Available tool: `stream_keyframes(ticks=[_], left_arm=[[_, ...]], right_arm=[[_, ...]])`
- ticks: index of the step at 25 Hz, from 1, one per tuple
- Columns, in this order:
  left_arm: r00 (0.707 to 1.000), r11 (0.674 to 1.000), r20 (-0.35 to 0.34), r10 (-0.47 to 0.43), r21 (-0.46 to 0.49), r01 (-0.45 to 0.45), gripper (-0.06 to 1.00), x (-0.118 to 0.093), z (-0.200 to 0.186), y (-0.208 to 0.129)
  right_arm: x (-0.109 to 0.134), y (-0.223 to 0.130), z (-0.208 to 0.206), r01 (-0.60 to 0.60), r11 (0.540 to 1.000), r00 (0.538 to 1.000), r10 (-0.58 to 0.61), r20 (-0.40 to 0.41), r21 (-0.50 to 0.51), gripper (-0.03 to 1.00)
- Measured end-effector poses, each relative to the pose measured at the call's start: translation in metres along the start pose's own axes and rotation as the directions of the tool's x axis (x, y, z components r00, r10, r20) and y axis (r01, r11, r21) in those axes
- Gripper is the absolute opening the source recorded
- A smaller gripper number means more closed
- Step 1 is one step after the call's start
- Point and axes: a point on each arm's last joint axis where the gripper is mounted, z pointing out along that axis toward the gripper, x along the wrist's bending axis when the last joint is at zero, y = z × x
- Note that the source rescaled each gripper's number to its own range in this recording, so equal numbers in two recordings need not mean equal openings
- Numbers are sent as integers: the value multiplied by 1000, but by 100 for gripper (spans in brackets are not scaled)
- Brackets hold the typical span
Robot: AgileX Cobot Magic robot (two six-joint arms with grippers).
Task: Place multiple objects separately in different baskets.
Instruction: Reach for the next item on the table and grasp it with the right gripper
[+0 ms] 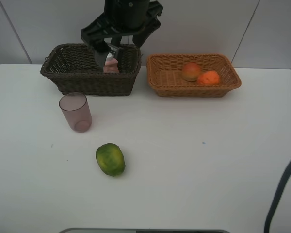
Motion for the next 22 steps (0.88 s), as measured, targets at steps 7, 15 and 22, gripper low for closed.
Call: stream_keyframes(ticks=[7,15,22], left_arm=[[1000,1000,0,0,0,0,100,0,0,0],[1000,1000,0,0,0,0,100,0,0,0],[1000,1000,0,0,0,0,100,0,0,0]], right_arm=[[26,-8,3,62,998,998,-61,-22,26,98],[62,-47,45,151,975,988,-142,-66,163,98],[82,-76,73,171,963,981,-146,-130,209,98]])
